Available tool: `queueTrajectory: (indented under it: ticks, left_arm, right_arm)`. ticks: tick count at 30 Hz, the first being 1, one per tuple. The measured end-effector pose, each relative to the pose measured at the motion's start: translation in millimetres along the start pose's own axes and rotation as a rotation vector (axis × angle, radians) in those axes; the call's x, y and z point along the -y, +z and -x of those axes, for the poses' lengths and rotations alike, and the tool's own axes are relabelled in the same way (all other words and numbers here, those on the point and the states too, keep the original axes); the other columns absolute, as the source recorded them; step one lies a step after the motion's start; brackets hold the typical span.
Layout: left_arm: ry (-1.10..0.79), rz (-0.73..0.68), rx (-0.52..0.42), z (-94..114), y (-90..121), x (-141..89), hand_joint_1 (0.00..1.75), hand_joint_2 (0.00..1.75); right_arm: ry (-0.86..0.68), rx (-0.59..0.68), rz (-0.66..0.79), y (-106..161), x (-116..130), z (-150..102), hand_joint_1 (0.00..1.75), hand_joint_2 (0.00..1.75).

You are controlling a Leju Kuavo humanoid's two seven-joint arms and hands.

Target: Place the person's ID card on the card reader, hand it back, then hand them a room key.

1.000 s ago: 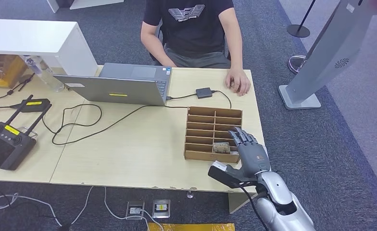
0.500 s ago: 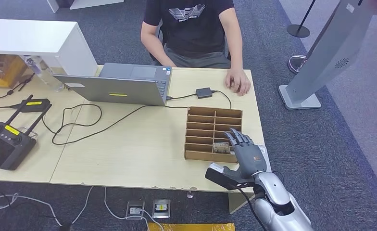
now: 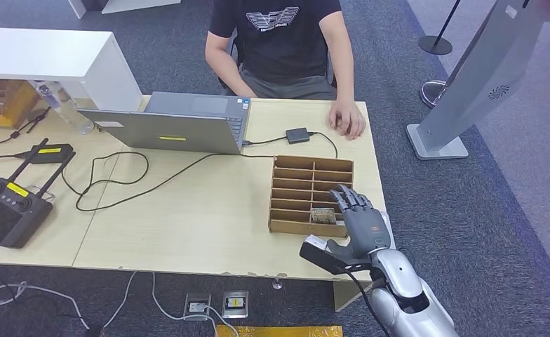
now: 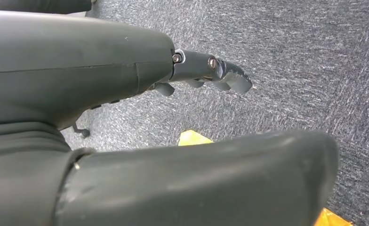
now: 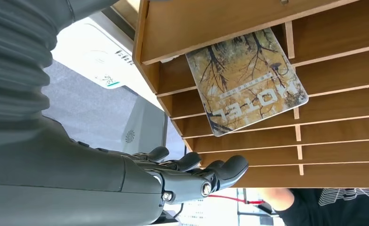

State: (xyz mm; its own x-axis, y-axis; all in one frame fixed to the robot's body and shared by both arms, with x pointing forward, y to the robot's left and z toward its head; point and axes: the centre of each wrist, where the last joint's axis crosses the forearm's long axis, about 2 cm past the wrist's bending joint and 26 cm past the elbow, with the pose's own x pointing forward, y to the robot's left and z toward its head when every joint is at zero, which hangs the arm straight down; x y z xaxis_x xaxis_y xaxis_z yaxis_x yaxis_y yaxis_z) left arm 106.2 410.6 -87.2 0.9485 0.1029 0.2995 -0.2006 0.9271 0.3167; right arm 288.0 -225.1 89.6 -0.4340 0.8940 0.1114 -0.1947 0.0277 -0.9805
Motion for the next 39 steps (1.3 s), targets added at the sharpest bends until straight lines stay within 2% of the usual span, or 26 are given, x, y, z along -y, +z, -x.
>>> queueTrajectory:
  ticks: [2, 3, 39]
  left_arm:
    - [-0.003, 0.002, 0.0, 0.1, 0.0, 0.0, 0.0, 0.0]
    - [-0.005, 0.003, 0.0, 0.1, 0.0, 0.0, 0.0, 0.0]
    - [-0.005, 0.002, 0.006, -2.6, 0.1, 1.4, 0.0, 0.0]
  right_arm:
    - [0.001, 0.0, -0.001, -0.1, 0.2, 0.1, 1.67, 1.75]
    - [0.001, 0.0, -0.004, -0.2, 0.2, 0.1, 1.75, 1.75]
    - [-0.011, 0.055, -0.073, -0.6, -0.6, -5.0, 1.75, 1.75]
